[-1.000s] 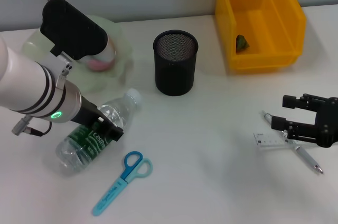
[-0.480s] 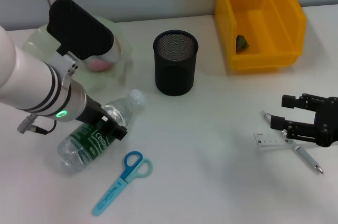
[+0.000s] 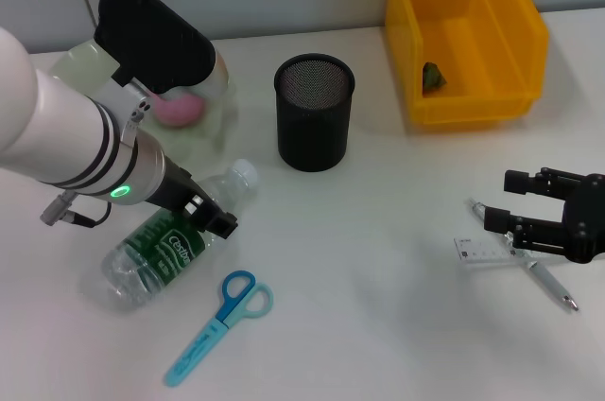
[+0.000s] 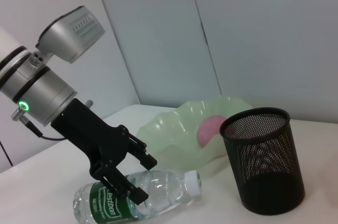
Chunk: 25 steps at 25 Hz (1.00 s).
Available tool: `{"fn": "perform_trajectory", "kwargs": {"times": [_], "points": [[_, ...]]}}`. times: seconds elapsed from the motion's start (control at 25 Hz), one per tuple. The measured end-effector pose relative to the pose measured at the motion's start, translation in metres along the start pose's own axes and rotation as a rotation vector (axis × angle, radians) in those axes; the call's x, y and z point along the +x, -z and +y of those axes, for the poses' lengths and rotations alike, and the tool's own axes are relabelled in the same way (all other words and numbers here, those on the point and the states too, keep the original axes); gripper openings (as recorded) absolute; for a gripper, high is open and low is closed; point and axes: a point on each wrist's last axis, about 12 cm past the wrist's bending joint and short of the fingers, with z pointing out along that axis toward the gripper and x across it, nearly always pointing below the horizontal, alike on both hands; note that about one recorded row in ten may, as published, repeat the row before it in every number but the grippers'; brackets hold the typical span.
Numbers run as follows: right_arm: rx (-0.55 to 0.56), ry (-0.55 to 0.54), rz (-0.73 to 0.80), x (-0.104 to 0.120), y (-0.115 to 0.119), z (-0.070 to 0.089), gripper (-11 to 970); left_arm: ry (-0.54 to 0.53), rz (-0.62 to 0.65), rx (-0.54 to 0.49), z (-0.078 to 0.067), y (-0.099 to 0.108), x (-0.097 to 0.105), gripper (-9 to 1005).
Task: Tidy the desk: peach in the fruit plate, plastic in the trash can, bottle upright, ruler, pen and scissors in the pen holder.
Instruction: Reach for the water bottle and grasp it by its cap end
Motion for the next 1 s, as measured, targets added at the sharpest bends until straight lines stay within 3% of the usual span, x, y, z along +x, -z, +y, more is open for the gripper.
{"fn": "perform_trajectory", "kwargs": {"times": [1.0], "points": [[-0.011, 0.003, 0.006, -0.002, -0.003, 0.0, 738, -0.047, -0.029, 0.002, -0.006, -0.012, -0.014, 840]]}}
